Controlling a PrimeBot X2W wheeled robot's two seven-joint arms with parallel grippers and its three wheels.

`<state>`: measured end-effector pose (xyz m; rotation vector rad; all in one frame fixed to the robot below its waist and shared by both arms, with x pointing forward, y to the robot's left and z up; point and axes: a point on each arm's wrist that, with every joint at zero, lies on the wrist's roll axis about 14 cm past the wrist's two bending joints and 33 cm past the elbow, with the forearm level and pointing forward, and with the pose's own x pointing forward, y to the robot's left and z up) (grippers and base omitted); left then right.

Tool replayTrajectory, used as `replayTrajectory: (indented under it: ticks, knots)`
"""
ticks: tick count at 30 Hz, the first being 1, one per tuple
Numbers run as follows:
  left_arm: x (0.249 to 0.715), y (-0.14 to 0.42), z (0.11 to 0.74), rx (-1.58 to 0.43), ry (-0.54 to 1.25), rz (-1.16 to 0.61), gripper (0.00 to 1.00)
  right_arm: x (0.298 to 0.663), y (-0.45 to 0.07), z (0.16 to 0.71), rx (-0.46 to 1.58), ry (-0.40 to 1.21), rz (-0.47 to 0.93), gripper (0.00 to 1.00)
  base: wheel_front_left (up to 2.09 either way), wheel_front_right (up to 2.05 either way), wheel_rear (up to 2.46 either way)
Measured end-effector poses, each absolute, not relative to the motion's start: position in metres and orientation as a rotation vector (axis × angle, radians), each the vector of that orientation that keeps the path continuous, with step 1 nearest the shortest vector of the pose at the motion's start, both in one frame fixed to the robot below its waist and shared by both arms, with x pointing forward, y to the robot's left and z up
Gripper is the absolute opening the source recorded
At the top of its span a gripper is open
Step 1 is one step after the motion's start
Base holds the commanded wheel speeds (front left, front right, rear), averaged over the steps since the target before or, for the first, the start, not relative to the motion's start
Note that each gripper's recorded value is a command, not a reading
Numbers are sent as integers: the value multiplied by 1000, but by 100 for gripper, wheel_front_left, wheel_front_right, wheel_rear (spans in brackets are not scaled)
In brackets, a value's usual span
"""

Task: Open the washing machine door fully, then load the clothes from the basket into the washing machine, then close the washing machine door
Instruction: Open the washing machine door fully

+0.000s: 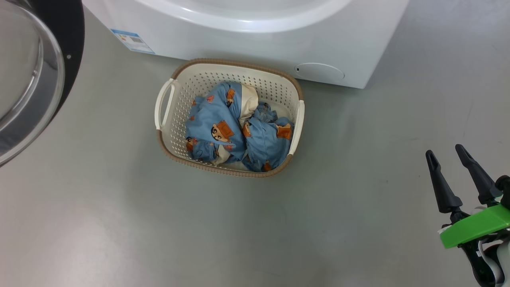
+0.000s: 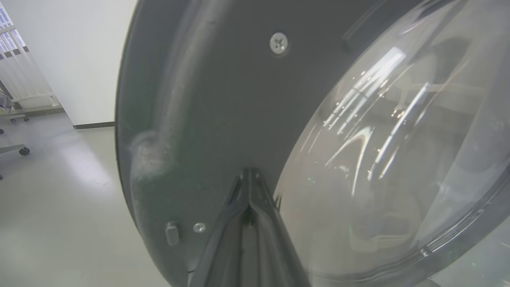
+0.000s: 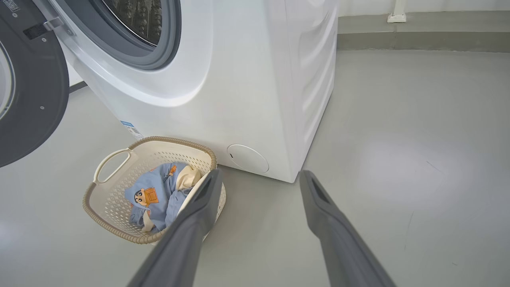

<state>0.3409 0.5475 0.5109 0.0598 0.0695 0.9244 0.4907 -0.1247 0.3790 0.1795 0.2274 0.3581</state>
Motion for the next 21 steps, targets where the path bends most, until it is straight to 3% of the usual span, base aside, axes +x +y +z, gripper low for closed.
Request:
replayTrajectory:
  ticks: [15, 16, 17, 19, 21]
  knots:
    - [317, 514, 503, -37, 13, 877, 0, 485, -115, 415, 169, 160, 388, 100, 0, 0, 0]
    - [314, 512, 502, -41, 12, 873, 6, 482, -115, 416, 167, 160, 391, 100, 0, 0, 0]
    - [311, 509, 502, -47, 7, 871, 25, 479, -115, 417, 166, 162, 392, 100, 0, 0, 0]
    - [308, 500, 500, -63, 0, 846, 45, 474, -114, 420, 166, 162, 395, 100, 0, 0, 0]
    - [303, 491, 497, -78, -3, 826, 83, 471, -113, 425, 168, 155, 396, 100, 0, 0, 0]
